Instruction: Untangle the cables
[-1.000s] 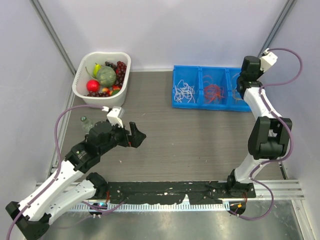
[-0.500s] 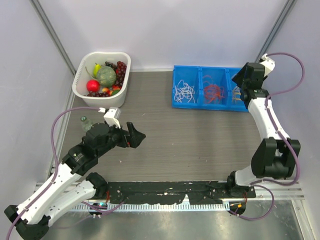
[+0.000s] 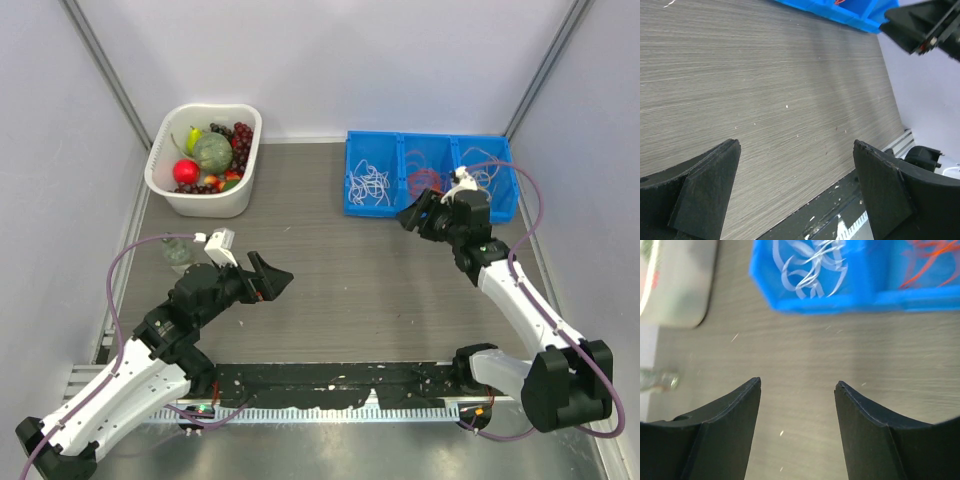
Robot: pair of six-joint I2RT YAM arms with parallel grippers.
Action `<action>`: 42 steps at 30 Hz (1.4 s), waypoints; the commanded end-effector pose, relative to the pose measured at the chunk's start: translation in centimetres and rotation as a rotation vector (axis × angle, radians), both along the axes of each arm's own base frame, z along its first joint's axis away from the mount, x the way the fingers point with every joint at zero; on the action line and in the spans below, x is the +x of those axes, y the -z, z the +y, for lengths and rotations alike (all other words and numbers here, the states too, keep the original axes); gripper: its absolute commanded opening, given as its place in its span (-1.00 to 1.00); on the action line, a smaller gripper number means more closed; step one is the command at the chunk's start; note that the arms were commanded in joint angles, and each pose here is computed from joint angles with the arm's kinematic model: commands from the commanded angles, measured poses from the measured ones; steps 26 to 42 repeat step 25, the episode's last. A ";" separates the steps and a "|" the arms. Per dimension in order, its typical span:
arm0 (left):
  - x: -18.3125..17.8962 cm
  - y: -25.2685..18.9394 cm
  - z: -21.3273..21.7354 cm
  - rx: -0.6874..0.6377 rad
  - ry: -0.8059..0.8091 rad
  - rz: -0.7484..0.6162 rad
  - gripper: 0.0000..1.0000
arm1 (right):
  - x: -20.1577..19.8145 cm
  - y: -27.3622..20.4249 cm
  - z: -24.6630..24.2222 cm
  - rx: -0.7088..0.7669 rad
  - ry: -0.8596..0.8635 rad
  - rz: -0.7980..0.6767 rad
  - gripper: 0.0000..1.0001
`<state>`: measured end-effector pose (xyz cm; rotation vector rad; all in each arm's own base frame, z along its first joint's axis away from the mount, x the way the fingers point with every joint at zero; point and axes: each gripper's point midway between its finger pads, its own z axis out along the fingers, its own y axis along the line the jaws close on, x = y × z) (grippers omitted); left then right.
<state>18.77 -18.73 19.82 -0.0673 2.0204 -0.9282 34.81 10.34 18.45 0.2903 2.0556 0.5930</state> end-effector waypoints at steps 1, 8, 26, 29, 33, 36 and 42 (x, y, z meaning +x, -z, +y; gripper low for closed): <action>1.2 -3.3 -0.5 -0.164 -0.056 -0.074 0.98 | -2.7 -3.1 3.9 0.122 -0.166 -0.117 0.33; 1.3 -3.3 -0.4 -0.245 -0.094 -0.074 0.98 | -6.9 -4.9 4.4 0.196 -0.234 -0.244 0.42; 0.6 -2.5 0.2 -0.440 -0.111 -0.133 0.99 | -11.4 -2.8 1.5 0.380 -0.048 -0.395 0.85; 0.6 -2.5 0.2 -0.440 -0.111 -0.133 0.99 | -11.4 -2.8 1.5 0.380 -0.048 -0.395 0.85; 0.6 -2.5 0.2 -0.440 -0.111 -0.133 0.99 | -11.4 -2.8 1.5 0.380 -0.048 -0.395 0.85; 0.6 -2.5 0.2 -0.440 -0.111 -0.133 0.99 | -11.4 -2.8 1.5 0.380 -0.048 -0.395 0.85; 0.6 -2.5 0.2 -0.440 -0.111 -0.133 0.99 | -11.4 -2.8 1.5 0.380 -0.048 -0.395 0.85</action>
